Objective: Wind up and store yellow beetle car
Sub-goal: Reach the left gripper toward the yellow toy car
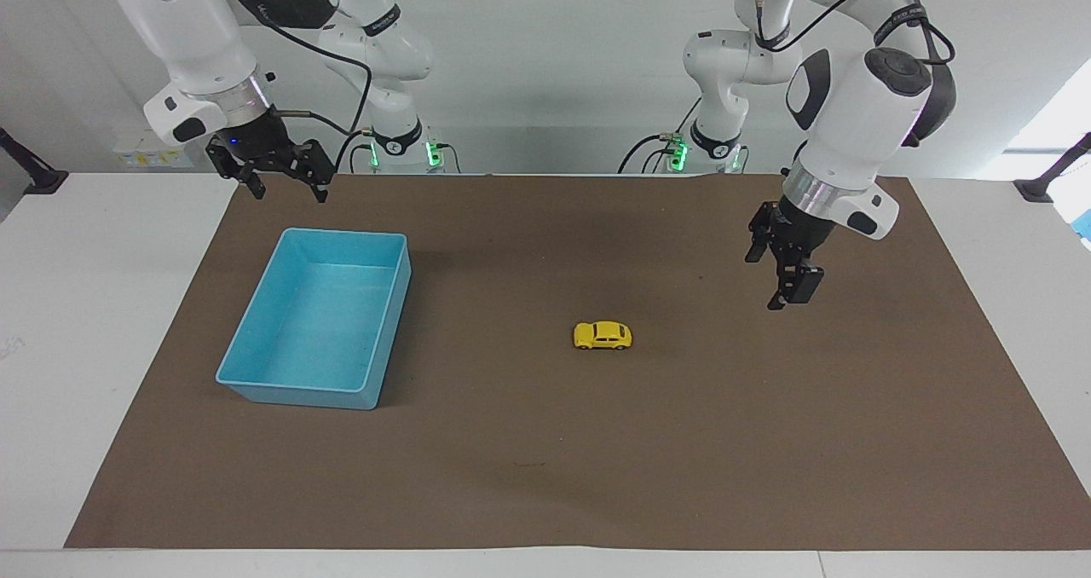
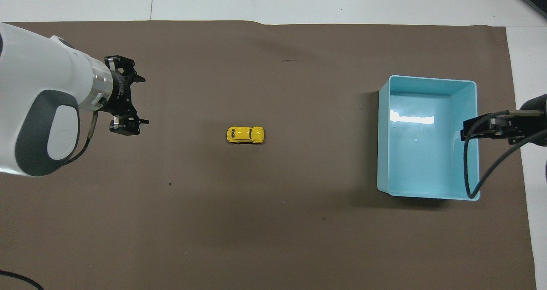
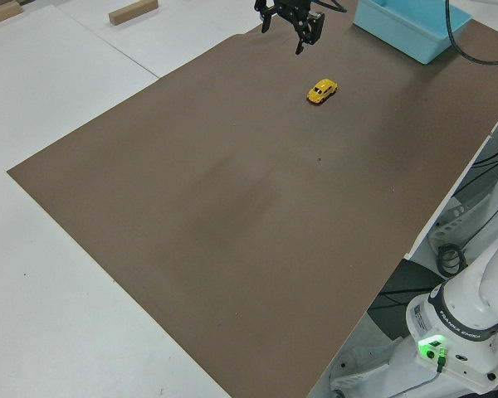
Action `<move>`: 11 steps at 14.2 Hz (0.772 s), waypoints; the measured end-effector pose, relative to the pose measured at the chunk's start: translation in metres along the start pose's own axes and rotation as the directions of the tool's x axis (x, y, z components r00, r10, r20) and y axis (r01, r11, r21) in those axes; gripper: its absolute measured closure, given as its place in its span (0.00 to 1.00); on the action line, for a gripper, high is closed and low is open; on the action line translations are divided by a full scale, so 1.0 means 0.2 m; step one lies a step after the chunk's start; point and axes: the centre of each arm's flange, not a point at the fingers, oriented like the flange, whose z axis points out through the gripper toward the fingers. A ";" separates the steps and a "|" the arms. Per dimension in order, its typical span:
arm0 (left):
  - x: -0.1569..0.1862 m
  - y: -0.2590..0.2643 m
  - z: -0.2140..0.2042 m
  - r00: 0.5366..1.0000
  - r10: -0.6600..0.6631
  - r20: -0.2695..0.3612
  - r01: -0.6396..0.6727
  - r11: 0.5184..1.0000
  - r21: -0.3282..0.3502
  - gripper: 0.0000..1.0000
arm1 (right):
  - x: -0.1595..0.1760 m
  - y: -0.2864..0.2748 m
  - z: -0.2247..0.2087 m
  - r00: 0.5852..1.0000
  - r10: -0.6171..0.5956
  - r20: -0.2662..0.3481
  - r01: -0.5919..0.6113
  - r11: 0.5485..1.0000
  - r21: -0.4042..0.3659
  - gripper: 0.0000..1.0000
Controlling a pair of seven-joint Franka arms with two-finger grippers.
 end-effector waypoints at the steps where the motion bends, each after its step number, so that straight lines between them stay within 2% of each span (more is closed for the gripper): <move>1: -0.05 0.00 0.03 1.000 -0.005 0.003 0.005 1.000 0.001 0.00 | 0.00 0.00 0.00 1.000 0.000 0.000 0.000 1.000 0.000 0.00; 7: -0.34 -0.04 0.42 1.000 -0.014 -0.001 0.014 0.998 0.065 0.00 | 0.00 0.00 0.00 1.000 0.000 0.000 0.000 1.000 0.000 0.00; 11: -0.52 -0.11 0.58 1.000 -0.028 -0.002 0.028 0.996 0.085 0.00 | 0.00 0.00 0.00 1.000 0.000 0.000 0.000 1.000 0.000 0.00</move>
